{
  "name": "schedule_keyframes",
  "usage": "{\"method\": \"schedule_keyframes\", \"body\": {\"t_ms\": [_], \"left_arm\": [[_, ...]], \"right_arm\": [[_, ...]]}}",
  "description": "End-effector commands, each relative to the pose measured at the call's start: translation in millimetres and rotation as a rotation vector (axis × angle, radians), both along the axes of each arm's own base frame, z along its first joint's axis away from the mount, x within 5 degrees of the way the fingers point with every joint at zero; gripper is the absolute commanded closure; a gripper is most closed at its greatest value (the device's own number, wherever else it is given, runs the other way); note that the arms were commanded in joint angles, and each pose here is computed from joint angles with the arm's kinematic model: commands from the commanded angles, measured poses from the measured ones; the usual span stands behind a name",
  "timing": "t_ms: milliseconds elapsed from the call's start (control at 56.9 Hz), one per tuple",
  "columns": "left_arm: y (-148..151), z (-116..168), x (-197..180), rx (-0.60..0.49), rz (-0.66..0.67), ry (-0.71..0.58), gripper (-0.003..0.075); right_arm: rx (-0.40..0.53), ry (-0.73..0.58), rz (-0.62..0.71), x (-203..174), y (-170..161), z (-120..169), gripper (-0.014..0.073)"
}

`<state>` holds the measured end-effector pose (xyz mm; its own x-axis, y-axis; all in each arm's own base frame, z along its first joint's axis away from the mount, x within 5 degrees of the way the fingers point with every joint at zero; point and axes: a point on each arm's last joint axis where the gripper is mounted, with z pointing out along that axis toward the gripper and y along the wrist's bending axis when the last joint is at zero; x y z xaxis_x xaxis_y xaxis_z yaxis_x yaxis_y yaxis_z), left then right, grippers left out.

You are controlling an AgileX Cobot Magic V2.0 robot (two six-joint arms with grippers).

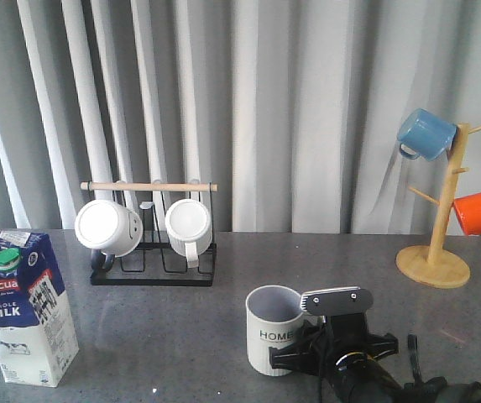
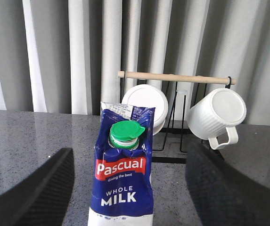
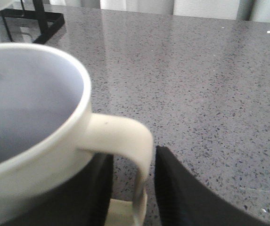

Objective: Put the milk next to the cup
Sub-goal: 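Slide the white HOME mug toward the table center with the right gripper, then release the mug and withdraw the right gripper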

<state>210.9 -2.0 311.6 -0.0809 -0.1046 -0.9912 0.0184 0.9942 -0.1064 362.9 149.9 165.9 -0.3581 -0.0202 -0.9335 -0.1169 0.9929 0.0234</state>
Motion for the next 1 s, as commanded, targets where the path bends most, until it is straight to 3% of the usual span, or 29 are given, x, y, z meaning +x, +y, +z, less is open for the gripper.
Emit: {"method": "schedule_keyframes", "body": {"t_ms": [0,457,774,914,985], "left_arm": [[-2,21,0,-0.009,-0.014,-0.128,0.0237],[-2,21,0,-0.009,-0.014,-0.128,0.0237],[-2,21,0,-0.009,-0.014,-0.128,0.0237],[-2,21,0,-0.009,-0.014,-0.128,0.0237],[-2,21,0,-0.009,-0.014,-0.128,0.0237]], "right_arm": [[0.019,-0.105,0.017,0,0,37,0.0294],[-0.01,-0.137,0.098,-60,-26,49,0.0285],[-0.15,-0.281,0.153,-93,-77,124,0.0286],[-0.092,-0.43,0.061,-124,-107,171,0.03],[-0.086,-0.514,0.032,-145,-118,193,0.0352]]}}
